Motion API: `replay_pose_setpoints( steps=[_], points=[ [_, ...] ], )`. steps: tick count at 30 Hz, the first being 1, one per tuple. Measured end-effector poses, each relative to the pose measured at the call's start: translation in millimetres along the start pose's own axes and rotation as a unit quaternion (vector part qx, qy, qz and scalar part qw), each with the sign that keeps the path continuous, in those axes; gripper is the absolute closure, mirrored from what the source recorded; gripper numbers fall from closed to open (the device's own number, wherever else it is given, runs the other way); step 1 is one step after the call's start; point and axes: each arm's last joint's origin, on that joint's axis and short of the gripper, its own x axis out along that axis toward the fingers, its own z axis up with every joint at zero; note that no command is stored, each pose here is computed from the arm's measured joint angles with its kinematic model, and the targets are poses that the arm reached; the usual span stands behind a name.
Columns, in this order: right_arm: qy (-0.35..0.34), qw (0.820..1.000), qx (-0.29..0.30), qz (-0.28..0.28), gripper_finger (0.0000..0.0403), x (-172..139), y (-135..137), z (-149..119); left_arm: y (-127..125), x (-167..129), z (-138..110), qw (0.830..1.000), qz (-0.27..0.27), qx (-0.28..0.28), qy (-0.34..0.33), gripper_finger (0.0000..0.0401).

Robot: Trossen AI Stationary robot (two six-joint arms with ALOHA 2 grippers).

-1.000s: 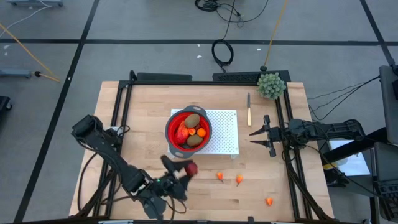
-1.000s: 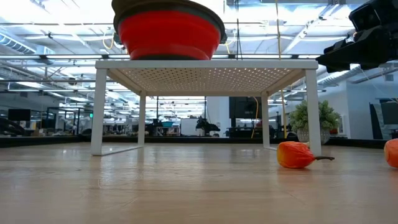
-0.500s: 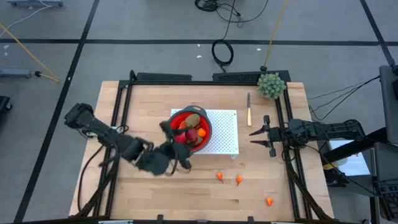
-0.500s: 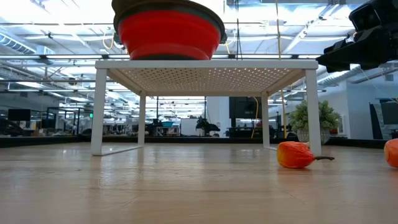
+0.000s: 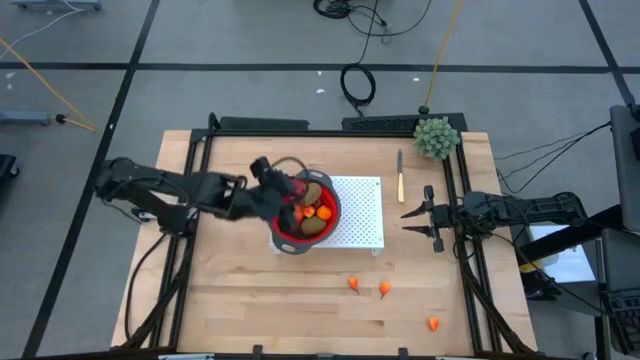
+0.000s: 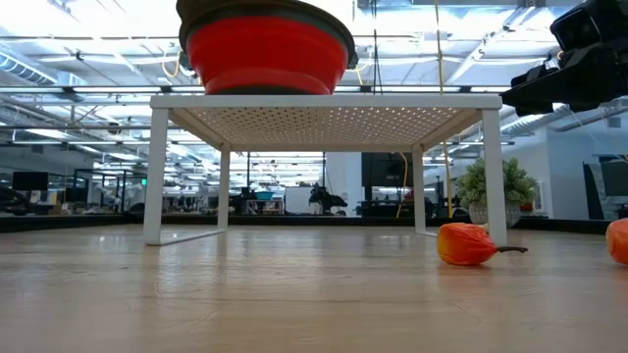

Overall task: Pick & Place Fruit
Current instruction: Put the pomegranate into the strainer bowl on the shelf

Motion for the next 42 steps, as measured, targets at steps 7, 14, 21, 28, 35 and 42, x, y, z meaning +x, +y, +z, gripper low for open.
replay_pose_setpoints(
  steps=[7, 14, 21, 28, 35, 42],
  points=[
    [0.0, 1.0, 0.0, 0.0, 0.0273, 0.0, 0.0, 0.0, 31.1, 10.2, 4.9, 0.995, -0.035, -0.066, 0.06, 0.0187],
    [0.0, 1.0, 0.0, 0.0, 0.0273, 0.0, 0.0, 0.0, 49.2, 13.9, 3.4, 0.984, -0.06, -0.112, 0.122, 0.0187],
    [0.0, 1.0, -0.004, 0.0, 0.0273, 0.0, 0.0, 0.0, 51.3, 16.6, -7.3, 0.962, -0.084, -0.163, 0.201, 0.0187],
    [0.0, 1.0, -0.004, 0.0, 0.0273, 0.0, 0.0, 0.0, 46.1, 19.0, -12.3, 0.95, -0.086, -0.186, 0.235, 0.0187],
    [0.001, 1.0, -0.004, 0.0, 0.0273, 0.0, 0.0, -0.1, 41.0, 24.6, -12.5, 0.947, -0.09, -0.194, 0.241, 0.0187],
    [0.0, 1.0, -0.004, 0.0, 0.0273, 0.0, 0.0, -0.1, 39.7, 25.1, -12.7, 0.942, -0.089, -0.211, 0.245, 0.0187]
  ],
)
